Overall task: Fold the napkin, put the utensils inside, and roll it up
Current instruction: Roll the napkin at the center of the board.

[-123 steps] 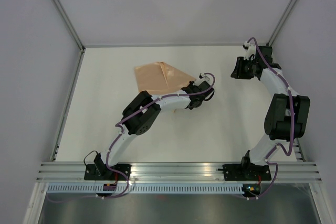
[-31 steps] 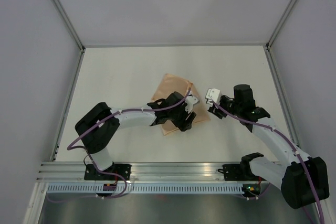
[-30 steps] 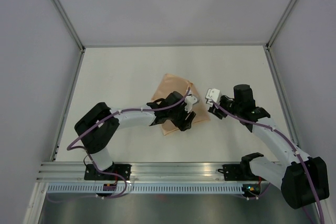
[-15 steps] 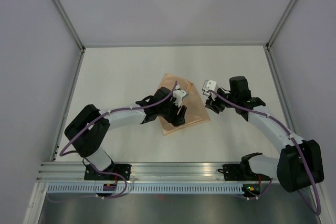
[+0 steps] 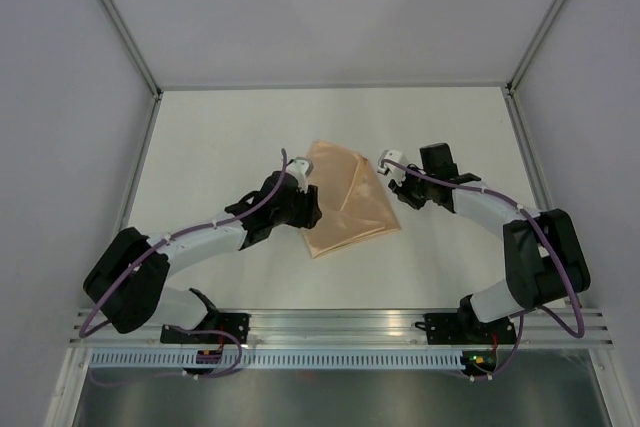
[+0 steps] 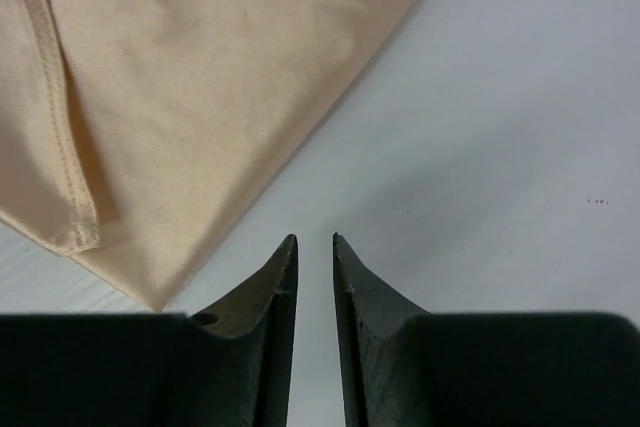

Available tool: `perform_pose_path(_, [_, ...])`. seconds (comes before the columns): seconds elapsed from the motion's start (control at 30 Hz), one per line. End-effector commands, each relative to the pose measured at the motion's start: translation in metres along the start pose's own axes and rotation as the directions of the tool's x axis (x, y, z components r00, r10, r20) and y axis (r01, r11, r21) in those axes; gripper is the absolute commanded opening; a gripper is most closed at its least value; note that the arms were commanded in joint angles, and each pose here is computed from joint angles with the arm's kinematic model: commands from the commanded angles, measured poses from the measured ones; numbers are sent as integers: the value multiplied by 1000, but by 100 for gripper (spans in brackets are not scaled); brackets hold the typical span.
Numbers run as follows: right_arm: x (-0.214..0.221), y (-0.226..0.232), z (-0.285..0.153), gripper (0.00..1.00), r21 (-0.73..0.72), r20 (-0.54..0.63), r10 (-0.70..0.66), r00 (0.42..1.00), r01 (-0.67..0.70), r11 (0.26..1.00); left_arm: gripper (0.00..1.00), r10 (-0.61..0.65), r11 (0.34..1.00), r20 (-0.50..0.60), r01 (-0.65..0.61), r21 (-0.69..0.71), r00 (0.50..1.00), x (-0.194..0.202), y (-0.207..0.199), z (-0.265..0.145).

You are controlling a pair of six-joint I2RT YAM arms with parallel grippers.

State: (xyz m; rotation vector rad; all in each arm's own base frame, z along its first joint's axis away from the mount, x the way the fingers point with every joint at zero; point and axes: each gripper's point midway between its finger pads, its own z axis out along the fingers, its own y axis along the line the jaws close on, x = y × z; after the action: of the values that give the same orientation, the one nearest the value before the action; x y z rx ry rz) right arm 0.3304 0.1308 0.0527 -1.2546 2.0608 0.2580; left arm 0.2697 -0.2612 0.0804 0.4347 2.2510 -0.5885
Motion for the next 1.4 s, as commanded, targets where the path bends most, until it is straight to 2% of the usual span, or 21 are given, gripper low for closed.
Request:
perform_pose_path(0.0, [6,-17,3,26,75,-40,7,999,-4,997,54,-180,955,88,195,-225,980,-3,45,-15])
perform_pose_path(0.2, [31,2,7,24,27,-104,-2,995,4,1000,54,-298,887,116,320,-333,947,14,74,-25])
perform_pose_path(0.6, [41,30,6,22,-31,-142,-32,989,28,999,53,-369,855,50,360,-374,928,28,92,-4])
perform_pose_path(0.9, [48,56,4,21,-82,-163,-74,984,61,995,53,-372,868,21,355,-347,928,20,95,13])
perform_pose_path(1.37, [33,79,-5,21,-136,-121,-86,989,69,988,52,-354,885,-16,329,-330,935,-8,99,38])
